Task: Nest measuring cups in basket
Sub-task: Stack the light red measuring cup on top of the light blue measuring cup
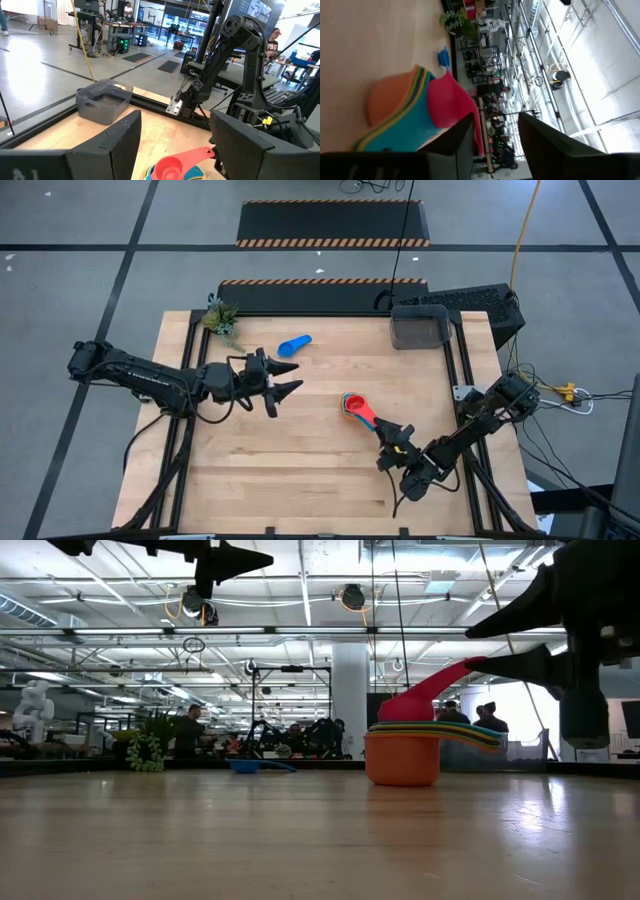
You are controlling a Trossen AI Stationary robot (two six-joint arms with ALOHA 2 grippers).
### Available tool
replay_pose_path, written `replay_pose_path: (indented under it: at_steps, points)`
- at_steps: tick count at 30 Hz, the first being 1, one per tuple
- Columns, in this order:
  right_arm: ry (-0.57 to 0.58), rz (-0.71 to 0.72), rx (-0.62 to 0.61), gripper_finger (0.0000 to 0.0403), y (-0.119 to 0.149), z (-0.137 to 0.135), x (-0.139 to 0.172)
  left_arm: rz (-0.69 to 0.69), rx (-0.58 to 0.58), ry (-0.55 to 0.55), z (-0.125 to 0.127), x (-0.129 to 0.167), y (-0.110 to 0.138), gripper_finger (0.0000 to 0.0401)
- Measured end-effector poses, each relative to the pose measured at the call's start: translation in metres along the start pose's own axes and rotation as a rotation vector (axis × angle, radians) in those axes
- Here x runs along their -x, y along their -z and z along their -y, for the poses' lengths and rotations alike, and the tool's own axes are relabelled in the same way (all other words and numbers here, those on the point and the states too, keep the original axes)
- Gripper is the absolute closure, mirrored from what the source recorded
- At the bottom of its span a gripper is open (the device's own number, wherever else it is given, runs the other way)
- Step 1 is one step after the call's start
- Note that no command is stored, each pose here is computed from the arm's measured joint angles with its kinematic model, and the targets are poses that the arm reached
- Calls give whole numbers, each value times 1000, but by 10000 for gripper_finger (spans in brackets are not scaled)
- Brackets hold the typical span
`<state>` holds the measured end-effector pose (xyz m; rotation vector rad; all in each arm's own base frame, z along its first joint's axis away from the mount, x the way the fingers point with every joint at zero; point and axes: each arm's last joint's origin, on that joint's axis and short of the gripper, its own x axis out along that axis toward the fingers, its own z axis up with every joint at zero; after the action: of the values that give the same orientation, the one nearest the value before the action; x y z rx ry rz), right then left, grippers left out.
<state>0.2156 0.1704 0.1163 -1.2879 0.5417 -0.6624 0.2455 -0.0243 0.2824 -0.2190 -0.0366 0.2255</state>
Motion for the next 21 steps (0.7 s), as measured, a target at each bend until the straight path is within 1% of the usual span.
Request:
replay_pose_path:
  at_steps: [5, 11, 18, 21]
  points:
    - [-11, 30, -15, 254, -2, 0, 7, -2, 0, 0, 0, 0, 0, 164]
    - [-73, 72, -51, 254, -3, -1, 5, -2, 7, 0, 0, 0, 0, 164]
    - [-88, 73, -28, 254, -1, -3, 3, -7, 15, -1, 0, 0, 1, 164]
    - [-126, 101, -30, 254, 3, -7, 4, -11, 15, -2, 0, 0, 1, 164]
